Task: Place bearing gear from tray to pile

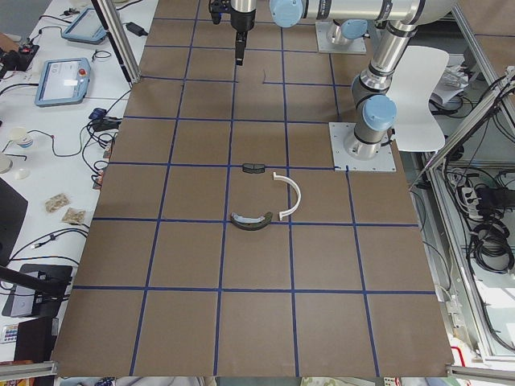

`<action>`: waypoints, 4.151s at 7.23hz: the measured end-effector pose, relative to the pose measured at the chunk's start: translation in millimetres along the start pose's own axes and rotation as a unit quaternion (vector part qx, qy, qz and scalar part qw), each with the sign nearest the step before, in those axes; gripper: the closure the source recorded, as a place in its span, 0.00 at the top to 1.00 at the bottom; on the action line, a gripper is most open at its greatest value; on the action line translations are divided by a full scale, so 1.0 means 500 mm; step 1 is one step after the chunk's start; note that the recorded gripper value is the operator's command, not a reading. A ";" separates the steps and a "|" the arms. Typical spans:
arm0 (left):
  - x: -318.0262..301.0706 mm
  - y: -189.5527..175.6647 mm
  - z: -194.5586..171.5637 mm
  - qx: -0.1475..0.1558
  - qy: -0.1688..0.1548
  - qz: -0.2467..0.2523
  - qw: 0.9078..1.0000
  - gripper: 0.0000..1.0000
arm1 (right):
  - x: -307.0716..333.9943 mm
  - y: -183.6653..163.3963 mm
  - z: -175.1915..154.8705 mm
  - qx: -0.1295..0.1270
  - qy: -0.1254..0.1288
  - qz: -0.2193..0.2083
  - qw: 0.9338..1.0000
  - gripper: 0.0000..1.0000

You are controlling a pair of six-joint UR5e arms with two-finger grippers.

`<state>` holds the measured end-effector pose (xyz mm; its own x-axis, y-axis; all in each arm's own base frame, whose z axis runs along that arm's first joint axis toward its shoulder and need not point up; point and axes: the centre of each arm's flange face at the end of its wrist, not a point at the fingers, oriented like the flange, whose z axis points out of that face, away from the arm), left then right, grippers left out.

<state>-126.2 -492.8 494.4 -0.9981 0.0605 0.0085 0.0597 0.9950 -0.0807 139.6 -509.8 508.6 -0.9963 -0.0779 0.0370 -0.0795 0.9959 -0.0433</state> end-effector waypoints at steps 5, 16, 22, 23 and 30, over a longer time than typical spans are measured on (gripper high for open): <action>-0.001 -0.003 -0.003 0.002 0.001 0.001 1.000 1.00 | 0.013 -0.002 0.009 -0.007 0.001 -0.004 1.000 1.00; 0.002 0.002 0.000 0.002 0.001 0.001 1.000 1.00 | 0.865 -0.012 0.333 -0.044 -0.009 -0.297 0.954 1.00; 0.003 0.002 0.001 0.004 0.001 0.001 1.000 1.00 | 1.135 0.176 0.652 -0.039 -0.032 -0.440 0.897 0.86; 0.003 0.002 0.001 0.004 0.001 0.001 1.000 1.00 | 1.132 0.199 0.679 -0.037 -0.030 -0.452 0.891 0.74; 0.003 0.002 -0.001 0.006 0.001 0.001 1.000 1.00 | 1.118 0.230 0.664 -0.022 -0.011 -0.445 0.895 0.00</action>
<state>-127.5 -491.7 495.1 -0.9980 0.0627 0.0108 0.0614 0.9939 -0.0918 -437.6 -454.0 193.0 -0.5385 -0.8424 0.0168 -0.8418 0.5388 0.0328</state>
